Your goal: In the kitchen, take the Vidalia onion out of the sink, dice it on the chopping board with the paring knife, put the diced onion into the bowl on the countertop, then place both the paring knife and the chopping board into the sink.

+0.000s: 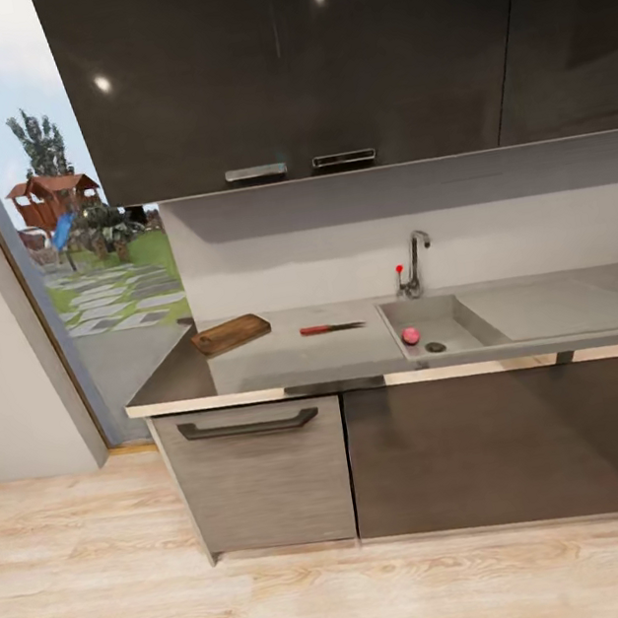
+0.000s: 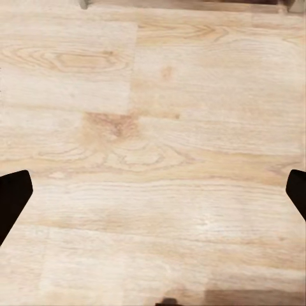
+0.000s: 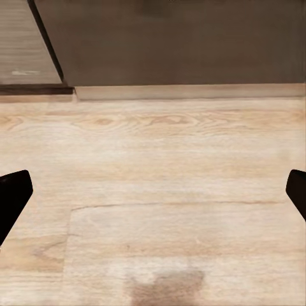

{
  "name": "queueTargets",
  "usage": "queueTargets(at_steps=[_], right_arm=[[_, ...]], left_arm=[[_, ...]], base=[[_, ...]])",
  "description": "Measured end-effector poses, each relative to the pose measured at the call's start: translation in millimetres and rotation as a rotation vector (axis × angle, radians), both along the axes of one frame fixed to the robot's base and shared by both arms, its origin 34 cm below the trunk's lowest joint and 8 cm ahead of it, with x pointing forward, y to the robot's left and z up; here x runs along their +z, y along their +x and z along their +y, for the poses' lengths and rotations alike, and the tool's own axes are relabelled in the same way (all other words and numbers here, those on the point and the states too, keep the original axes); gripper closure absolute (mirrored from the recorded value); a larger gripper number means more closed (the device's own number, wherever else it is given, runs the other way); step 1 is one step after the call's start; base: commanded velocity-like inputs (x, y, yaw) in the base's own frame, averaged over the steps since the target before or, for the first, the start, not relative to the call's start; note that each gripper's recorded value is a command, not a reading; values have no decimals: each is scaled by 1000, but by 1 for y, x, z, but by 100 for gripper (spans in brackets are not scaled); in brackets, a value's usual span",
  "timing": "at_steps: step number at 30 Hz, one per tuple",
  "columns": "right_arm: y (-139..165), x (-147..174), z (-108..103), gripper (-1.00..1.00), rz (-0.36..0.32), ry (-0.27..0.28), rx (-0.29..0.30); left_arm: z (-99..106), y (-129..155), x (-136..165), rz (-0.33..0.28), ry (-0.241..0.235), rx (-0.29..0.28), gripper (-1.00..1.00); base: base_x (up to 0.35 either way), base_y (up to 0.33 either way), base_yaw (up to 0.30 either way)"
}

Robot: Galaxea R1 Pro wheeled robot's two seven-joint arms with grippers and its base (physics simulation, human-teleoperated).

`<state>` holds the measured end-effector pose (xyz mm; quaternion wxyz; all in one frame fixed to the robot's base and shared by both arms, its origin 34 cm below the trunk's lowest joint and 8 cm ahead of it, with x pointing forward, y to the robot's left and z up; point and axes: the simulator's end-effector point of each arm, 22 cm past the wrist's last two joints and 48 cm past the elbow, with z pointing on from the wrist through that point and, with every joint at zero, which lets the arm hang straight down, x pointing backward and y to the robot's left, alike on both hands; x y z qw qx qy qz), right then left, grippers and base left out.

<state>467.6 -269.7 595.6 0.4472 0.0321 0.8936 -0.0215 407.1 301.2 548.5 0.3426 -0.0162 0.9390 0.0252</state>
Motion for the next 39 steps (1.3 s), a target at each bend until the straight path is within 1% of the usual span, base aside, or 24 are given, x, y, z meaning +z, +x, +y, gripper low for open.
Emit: queueTargets(at_steps=[39], right_arm=[[-3,58,0,-100,0,0,0]], left_arm=[[0,-2,58,0,0,0,-100]], base=[[0,0,0]])
